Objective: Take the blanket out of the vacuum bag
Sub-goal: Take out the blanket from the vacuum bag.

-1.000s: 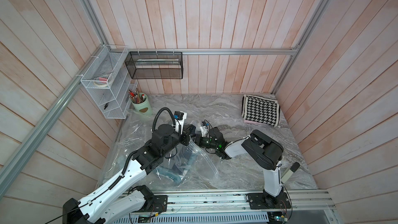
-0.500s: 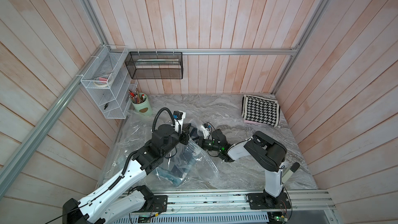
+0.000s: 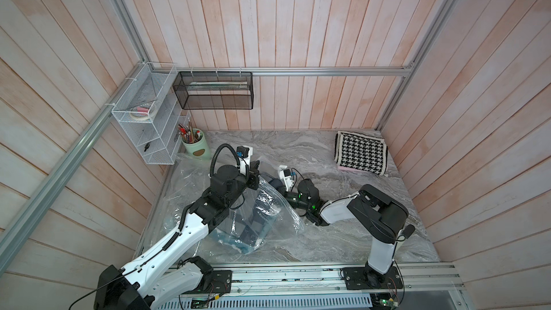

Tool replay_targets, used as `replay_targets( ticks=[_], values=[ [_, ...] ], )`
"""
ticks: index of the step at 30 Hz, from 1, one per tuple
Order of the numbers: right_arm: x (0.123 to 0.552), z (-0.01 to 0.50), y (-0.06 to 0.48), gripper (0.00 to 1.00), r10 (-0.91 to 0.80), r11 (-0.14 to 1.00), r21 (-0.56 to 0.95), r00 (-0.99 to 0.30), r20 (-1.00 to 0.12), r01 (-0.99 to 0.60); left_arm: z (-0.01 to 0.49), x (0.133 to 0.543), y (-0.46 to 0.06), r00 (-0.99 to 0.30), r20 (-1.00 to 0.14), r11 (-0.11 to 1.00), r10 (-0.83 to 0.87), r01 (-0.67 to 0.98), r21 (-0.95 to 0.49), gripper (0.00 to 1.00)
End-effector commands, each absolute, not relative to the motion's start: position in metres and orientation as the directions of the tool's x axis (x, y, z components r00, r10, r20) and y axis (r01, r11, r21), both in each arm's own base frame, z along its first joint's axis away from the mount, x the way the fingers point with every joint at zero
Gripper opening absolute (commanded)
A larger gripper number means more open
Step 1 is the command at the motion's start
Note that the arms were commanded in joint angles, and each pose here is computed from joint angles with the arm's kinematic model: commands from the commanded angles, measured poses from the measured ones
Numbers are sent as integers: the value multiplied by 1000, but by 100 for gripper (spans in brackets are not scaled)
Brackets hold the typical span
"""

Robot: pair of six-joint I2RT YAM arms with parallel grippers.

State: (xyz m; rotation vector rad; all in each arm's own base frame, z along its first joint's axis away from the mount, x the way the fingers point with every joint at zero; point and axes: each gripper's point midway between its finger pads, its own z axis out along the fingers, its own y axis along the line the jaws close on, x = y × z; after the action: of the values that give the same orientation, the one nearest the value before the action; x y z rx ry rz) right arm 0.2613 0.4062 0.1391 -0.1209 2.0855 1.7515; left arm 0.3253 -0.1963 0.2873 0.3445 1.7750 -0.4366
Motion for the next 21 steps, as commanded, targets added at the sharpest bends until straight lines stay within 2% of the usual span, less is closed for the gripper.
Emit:
replay_targets(
  ticks=[1, 10, 21],
  values=[
    [259, 185, 413, 0, 193, 133, 901, -881, -432, -413, 290, 329, -195, -199, -980, 880, -5, 465, -100, 0],
    [260, 209, 414, 0, 163, 184, 865, -853, -496, -468, 282, 328, -186, -213, -977, 892, 3, 442, -94, 0],
    [268, 222, 370, 0, 227, 275, 837, -814, -535, -473, 280, 329, -175, -219, -976, 902, 3, 422, -92, 0]
  ],
)
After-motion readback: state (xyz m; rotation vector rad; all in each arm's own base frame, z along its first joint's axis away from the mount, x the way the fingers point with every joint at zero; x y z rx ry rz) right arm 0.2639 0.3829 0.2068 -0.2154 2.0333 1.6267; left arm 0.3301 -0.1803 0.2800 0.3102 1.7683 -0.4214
